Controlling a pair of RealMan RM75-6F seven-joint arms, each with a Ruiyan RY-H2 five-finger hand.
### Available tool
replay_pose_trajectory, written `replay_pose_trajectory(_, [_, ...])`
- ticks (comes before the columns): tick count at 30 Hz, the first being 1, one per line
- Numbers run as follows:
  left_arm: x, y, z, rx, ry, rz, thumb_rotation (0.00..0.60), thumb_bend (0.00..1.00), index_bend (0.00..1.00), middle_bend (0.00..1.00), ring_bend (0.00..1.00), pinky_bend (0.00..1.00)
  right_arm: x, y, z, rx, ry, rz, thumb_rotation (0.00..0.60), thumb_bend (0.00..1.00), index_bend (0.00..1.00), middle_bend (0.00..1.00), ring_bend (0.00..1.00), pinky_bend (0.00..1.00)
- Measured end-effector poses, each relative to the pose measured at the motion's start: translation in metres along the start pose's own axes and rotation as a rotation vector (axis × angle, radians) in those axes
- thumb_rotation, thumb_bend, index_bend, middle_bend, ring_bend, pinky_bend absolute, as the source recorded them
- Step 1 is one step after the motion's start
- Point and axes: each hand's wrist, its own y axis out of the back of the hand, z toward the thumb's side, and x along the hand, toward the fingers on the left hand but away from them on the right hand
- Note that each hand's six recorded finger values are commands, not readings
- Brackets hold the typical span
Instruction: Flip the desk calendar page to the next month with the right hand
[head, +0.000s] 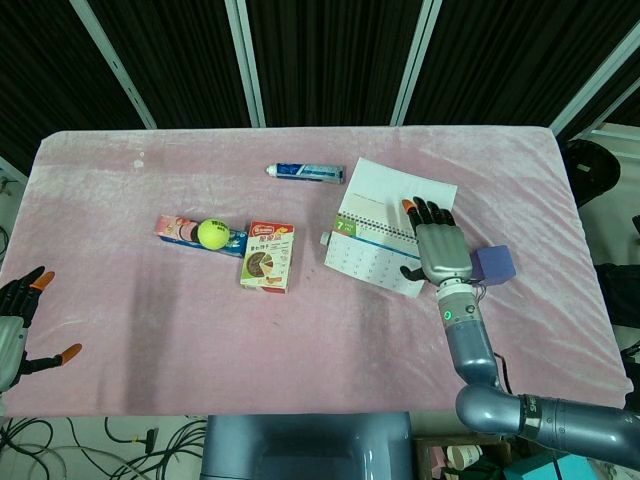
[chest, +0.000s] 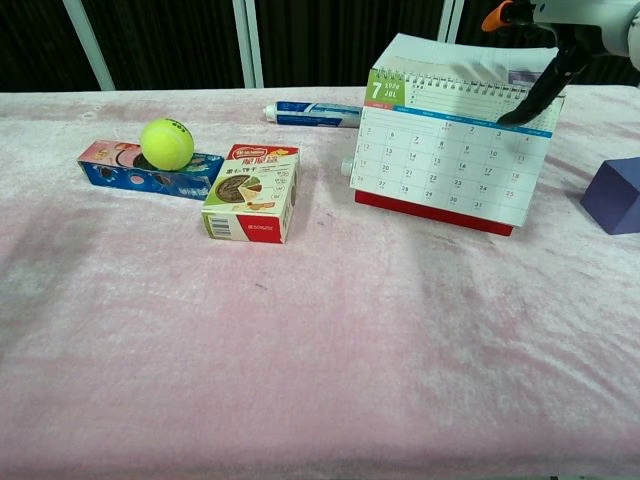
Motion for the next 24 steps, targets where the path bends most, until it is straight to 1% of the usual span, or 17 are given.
replay_pose_trajectory(4, [0.0,0.0,0.0,-0.001,0.0,0.0,0.6,0.0,0.0,0.0,0.0,0.0,-0.002,-0.005,-0.008,0.007,-0.034,0.019,0.6,0.15,0.0,0.01,0.01,0.08])
replay_pose_trajectory(7, [0.0,0.0,0.0,-0.001,-0.001,0.0,0.6,0.0,0.0,0.0,0.0,0.0,-0.001,-0.013,-0.016,0.021,-0.059,0.052,0.6,0.15,0.0,0.11,0.1,0.09])
replay_pose_trajectory(9, [0.0,0.001,0.0,-0.002,-0.001,0.001,0.6,0.0,0.0,0.0,0.0,0.0,0.0,-0.019,-0.021,0.032,-0.07,0.075,0.6,0.15,0.0,0.2,0.19,0.12])
replay_pose_trajectory(12, [-0.001,0.001,0.0,-0.002,-0.002,0.002,0.6,0.0,0.0,0.0,0.0,0.0,0.001,-0.025,-0.026,0.041,-0.077,0.098,0.6,0.15,0.0,0.25,0.24,0.14])
replay_pose_trajectory(16, [-0.001,0.001,0.0,-0.003,-0.001,0.004,0.6,0.0,0.0,0.0,0.0,0.0,0.001,-0.025,-0.027,0.032,-0.076,0.097,0.6,0.15,0.0,0.23,0.23,0.14])
replay_pose_trajectory(17, [-0.001,0.001,0.0,-0.004,-0.001,0.004,0.6,0.0,0.0,0.0,0.0,0.0,0.001,-0.024,-0.027,0.027,-0.073,0.092,0.6,0.15,0.0,0.21,0.21,0.14])
replay_pose_trajectory(20, [-0.001,0.002,0.0,-0.004,-0.001,0.005,0.6,0.0,0.0,0.0,0.0,0.0,-0.001,-0.018,-0.024,-0.001,-0.061,0.062,0.6,0.15,0.0,0.14,0.14,0.14])
replay_pose_trajectory(22, [-0.001,0.002,0.0,-0.004,-0.001,0.007,0.6,0.0,0.0,0.0,0.0,0.0,-0.002,-0.011,-0.022,-0.021,-0.049,0.03,0.6,0.15,0.0,0.11,0.12,0.14])
replay_pose_trajectory(24, [-0.001,0.002,0.0,-0.005,0.0,0.007,0.6,0.0,0.0,0.0,0.0,0.0,-0.001,-0.003,-0.021,-0.036,-0.036,-0.007,0.6,0.16,0.0,0.05,0.07,0.13])
